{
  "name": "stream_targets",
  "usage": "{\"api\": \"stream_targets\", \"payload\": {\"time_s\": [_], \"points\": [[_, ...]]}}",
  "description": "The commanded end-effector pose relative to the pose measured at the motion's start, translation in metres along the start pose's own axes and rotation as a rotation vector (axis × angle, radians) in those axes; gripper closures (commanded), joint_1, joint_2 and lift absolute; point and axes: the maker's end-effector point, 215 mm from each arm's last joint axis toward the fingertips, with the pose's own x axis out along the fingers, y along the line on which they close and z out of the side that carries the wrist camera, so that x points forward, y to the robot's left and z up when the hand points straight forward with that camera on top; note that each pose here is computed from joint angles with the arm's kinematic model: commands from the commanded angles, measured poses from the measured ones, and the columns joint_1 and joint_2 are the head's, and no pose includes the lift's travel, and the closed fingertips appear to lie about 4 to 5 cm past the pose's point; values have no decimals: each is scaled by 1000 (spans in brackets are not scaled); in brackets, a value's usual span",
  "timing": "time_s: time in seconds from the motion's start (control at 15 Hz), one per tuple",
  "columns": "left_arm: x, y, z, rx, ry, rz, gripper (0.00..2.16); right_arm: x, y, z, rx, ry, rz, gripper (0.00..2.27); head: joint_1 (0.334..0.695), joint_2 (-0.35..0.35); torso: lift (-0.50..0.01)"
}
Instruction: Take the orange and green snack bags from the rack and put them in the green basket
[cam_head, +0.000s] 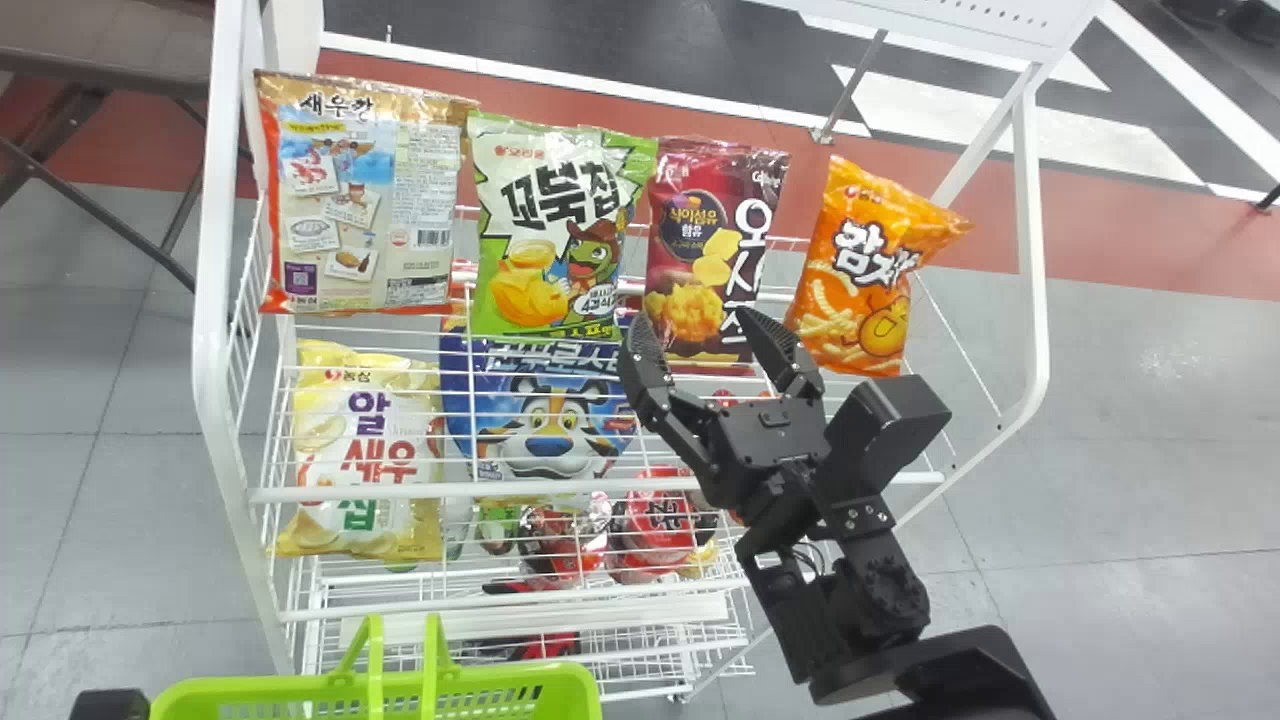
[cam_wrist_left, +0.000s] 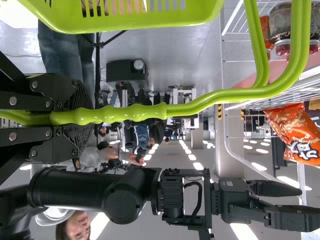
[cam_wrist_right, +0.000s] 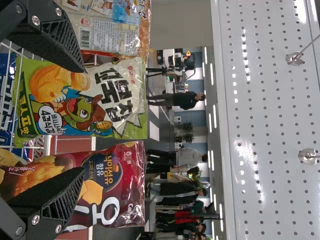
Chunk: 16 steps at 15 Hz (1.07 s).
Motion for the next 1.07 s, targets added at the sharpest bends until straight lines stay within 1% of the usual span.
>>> {"api": "stream_targets", "payload": {"time_s": [0.0, 0.13, 0.6, 0.8, 1.0], "points": [[0, 2, 0, 0, -1, 5, 2148, 0, 1, -3, 0, 5, 1, 113, 695, -350, 0], [0, 3, 2, 12, -6, 9, 2148, -1, 2, -3, 1, 6, 2, 113, 695, -350, 0], [-1, 3, 3, 15, -8, 12, 2148, -1, 7, -15, 2, 27, 8, 113, 695, -350, 0], [-1, 3, 3, 15, -8, 12, 2148, 16, 19, -34, -4, 47, 30, 113, 695, -350, 0], [-1, 3, 3, 19, -9, 11, 2148, 45, 34, -42, -13, 30, 49, 113, 695, -350, 0]]}}
